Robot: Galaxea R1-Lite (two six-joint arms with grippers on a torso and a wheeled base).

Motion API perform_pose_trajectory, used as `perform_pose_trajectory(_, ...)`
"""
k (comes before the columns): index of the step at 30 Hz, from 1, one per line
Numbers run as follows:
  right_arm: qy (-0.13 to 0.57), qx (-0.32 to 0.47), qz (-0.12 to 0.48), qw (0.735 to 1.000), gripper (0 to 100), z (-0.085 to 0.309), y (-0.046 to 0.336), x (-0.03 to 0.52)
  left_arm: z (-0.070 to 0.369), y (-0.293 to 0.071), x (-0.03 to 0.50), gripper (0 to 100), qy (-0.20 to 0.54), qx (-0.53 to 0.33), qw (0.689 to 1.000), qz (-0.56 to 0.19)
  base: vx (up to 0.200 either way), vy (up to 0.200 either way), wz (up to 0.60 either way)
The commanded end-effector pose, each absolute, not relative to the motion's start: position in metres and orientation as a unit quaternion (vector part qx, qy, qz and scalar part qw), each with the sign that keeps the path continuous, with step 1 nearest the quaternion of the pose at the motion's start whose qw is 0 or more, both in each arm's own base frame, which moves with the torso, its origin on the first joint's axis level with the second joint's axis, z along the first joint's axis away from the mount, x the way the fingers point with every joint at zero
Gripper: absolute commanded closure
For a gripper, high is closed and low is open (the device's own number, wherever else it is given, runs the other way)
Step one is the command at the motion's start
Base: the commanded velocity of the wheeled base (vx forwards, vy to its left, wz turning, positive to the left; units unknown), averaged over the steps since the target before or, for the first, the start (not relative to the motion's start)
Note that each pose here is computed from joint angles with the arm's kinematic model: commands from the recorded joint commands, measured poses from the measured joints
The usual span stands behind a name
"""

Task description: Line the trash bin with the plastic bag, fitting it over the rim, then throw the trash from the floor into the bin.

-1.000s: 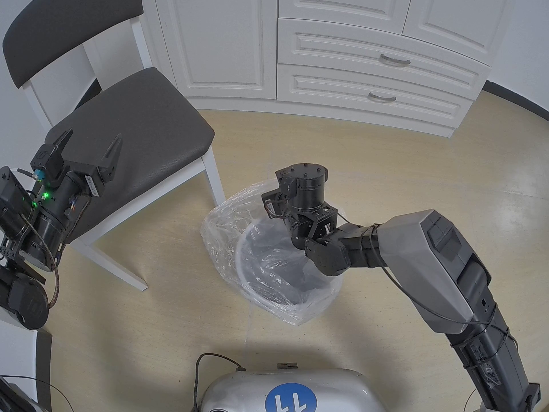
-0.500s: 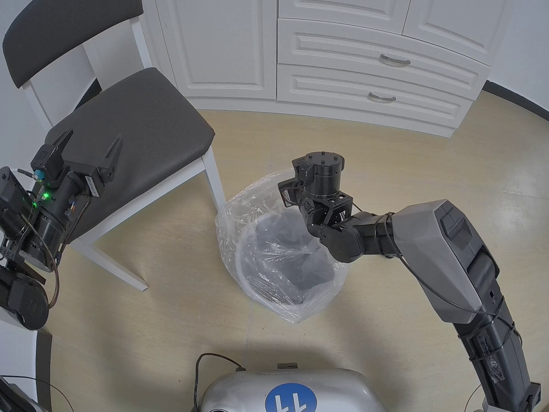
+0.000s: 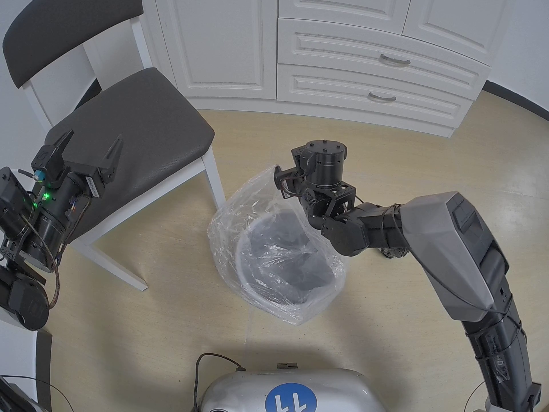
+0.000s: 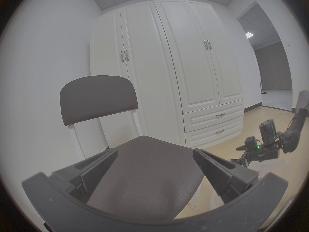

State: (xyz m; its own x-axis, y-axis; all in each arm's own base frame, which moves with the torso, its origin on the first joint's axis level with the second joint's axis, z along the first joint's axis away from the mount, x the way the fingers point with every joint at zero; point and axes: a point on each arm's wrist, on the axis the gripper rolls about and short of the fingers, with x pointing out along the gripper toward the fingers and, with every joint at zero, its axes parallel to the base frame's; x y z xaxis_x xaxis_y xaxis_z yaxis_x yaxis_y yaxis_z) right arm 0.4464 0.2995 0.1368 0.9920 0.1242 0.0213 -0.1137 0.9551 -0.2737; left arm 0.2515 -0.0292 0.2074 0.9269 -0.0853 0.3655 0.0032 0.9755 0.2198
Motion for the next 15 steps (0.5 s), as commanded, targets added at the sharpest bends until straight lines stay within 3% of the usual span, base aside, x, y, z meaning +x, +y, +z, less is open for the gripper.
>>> perform_pose_trajectory(1, 0.022, -0.168, 0.1, 0.981, 0, 0.176, 0.293, 0.397, 0.209, -0.029, 0.25, 0, -0.192, 0.108, 0.975, -0.022, 0.0, 0.0, 0.0)
perform_pose_trajectory(15, 0.041, -0.189, 0.112, 0.975, 0, 0.205, 0.267, 0.352, 0.21, -0.029, 0.248, 0, -0.194, 0.107, 0.975, -0.023, 0.0, 0.0, 0.0)
